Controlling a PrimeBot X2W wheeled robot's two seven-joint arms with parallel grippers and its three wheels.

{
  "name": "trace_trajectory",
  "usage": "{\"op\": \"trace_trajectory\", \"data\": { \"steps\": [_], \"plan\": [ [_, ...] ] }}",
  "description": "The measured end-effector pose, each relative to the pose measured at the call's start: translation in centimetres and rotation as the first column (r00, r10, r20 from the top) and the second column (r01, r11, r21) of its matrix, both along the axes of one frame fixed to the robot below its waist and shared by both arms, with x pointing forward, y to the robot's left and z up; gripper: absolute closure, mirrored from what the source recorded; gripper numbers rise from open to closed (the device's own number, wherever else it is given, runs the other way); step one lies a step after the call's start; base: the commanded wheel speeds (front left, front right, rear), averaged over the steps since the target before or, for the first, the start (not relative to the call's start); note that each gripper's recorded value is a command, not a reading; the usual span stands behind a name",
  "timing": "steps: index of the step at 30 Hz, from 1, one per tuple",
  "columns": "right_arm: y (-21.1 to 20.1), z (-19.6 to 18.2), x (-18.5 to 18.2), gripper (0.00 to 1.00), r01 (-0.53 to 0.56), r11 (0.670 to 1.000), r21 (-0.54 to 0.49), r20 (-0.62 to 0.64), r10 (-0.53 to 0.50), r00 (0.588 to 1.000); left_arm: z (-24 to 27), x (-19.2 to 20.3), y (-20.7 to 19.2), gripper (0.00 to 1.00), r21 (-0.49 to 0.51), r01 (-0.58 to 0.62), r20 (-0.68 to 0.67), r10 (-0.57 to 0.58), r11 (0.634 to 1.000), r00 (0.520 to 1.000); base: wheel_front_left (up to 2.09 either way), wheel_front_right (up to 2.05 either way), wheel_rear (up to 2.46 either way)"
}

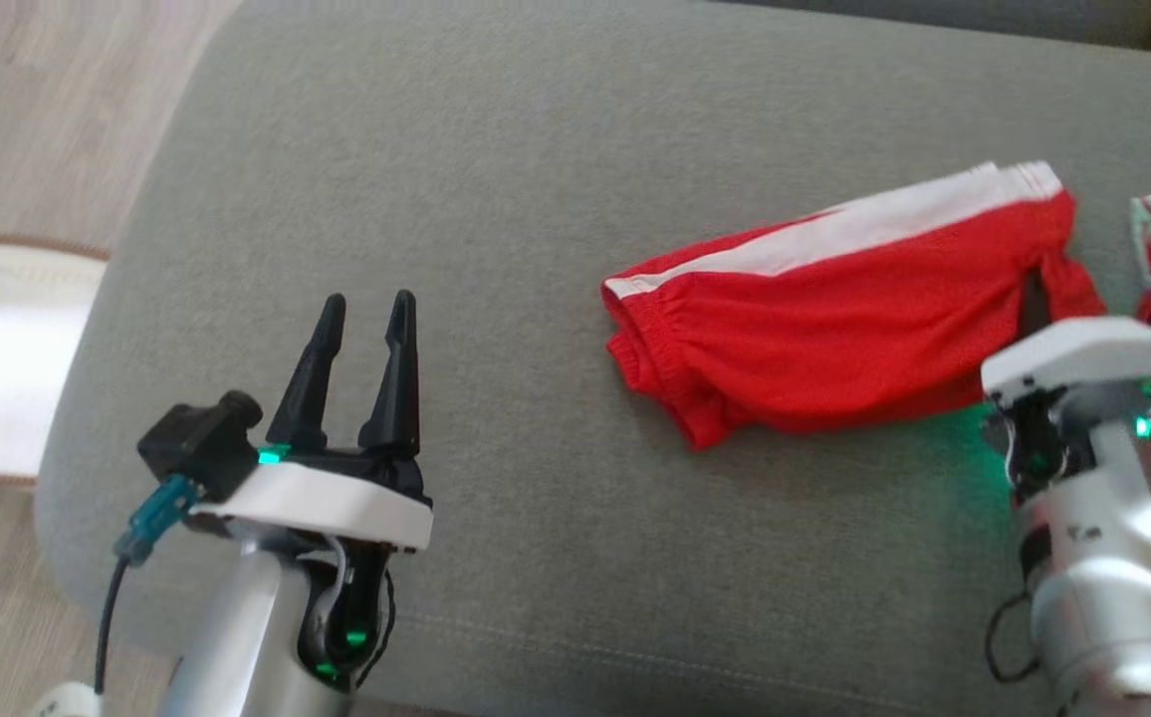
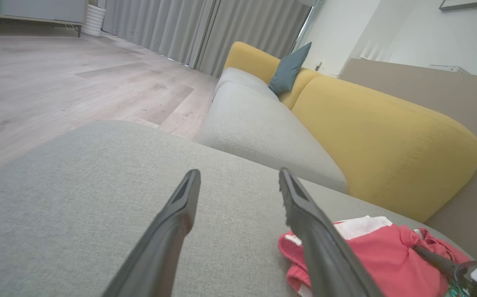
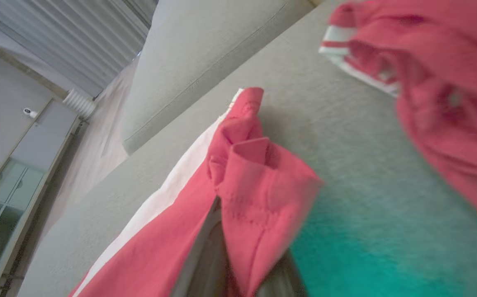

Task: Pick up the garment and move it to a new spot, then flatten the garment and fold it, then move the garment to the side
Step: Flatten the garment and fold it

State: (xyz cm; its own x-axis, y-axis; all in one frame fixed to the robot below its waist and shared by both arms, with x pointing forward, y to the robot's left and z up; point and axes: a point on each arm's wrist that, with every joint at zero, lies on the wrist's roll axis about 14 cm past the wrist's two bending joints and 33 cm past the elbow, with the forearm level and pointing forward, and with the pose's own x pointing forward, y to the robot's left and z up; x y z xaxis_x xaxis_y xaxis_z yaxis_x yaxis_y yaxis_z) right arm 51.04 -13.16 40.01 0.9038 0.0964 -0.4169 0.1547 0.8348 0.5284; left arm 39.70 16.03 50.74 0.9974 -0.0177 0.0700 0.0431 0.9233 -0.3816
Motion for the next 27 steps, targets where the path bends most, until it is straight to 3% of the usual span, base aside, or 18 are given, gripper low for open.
{"op": "trace_trajectory", "data": {
  "steps": [6, 12, 20, 27],
  "plan": [
    [-4.2, 0.3, -2.9, 1.00, 0.133, 0.991, 0.027, 0.033, -0.134, 0.990, 0.4, -0.1, -1.8, 0.00, -0.012, 0.050, 0.015, -0.050, 0.999, 0.999, 0.00, 0.00, 0.00],
    [-6.5, -0.4, -6.0, 1.00, 0.193, 0.981, 0.034, 0.024, -0.194, 0.981, 1.1, -0.1, -2.8, 0.00, -0.017, 0.079, 0.034, -0.079, 0.997, 0.996, 0.00, 0.00, 0.00],
    [-4.9, 1.2, -5.7, 1.00, 0.136, 0.990, 0.032, 0.091, -0.139, 0.986, 1.1, -0.5, -2.8, 0.00, -0.014, 0.080, 0.034, -0.079, 0.997, 0.996, 0.00, 0.00, 0.00],
    [0.6, 5.4, -4.2, 1.00, -0.013, 0.996, 0.087, 0.231, -0.008, 0.973, 1.3, -1.3, -2.2, 0.00, -0.002, 0.065, 0.039, -0.064, 0.998, 0.997, 0.00, 0.00, 0.00]
  ]
}}
